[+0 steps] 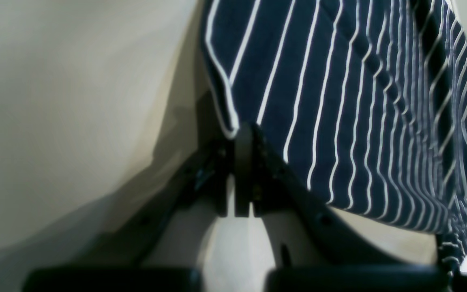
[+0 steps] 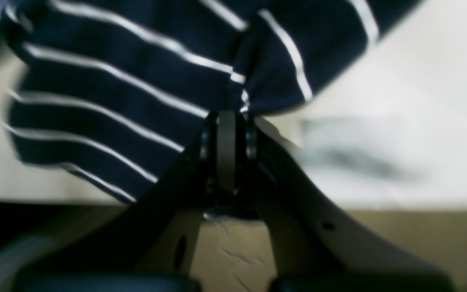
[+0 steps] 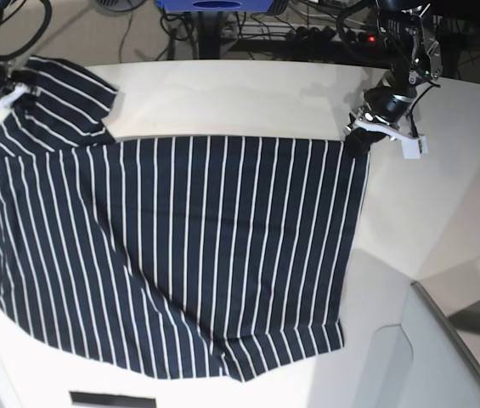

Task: Layout the t-shirt on the table in an organized manner, then fold the t-shirt properly
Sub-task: 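Lower both grippers onto the shirt edge and pinch the fabric, then lift the shirt edge with both grippers and fold it over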

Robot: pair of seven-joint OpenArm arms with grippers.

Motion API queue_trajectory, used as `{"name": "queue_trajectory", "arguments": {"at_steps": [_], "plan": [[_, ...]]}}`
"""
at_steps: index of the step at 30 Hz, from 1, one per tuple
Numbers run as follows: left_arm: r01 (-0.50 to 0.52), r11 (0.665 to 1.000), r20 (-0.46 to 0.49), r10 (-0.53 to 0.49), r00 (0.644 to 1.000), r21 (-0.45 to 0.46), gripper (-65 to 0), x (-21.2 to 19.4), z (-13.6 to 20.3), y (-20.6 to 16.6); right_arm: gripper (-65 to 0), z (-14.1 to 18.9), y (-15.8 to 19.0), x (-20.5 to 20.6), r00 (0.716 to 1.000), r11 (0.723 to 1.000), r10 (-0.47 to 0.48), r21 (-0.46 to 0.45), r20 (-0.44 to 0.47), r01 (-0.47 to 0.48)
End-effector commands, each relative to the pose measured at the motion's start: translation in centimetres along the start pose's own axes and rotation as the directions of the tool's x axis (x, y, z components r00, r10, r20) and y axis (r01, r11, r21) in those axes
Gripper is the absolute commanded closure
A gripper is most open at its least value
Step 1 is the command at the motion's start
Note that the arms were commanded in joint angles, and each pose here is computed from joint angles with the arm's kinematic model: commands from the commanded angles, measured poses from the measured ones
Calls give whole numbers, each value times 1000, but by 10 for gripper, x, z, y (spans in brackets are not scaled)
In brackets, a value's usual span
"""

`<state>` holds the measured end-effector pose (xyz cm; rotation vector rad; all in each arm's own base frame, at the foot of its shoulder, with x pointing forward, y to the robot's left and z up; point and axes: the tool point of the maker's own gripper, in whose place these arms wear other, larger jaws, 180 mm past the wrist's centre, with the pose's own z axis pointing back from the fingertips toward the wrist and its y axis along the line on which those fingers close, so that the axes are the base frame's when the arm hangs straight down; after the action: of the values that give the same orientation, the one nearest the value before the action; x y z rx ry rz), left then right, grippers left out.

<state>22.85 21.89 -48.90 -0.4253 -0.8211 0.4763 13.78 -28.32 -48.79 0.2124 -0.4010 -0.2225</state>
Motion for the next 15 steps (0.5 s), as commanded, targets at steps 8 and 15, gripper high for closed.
{"name": "queue_trajectory", "arguments": {"at_steps": [8,15], "plan": [[125,991,76,-129,989,51,0,29,46,-1,-8,45,-6,34,989,985,142,-99,32,-139],[166,980,85,-176,981,112,0,31,81,-3,-8,63,-4,39,980,969,200,-143,-22,-201]]}}
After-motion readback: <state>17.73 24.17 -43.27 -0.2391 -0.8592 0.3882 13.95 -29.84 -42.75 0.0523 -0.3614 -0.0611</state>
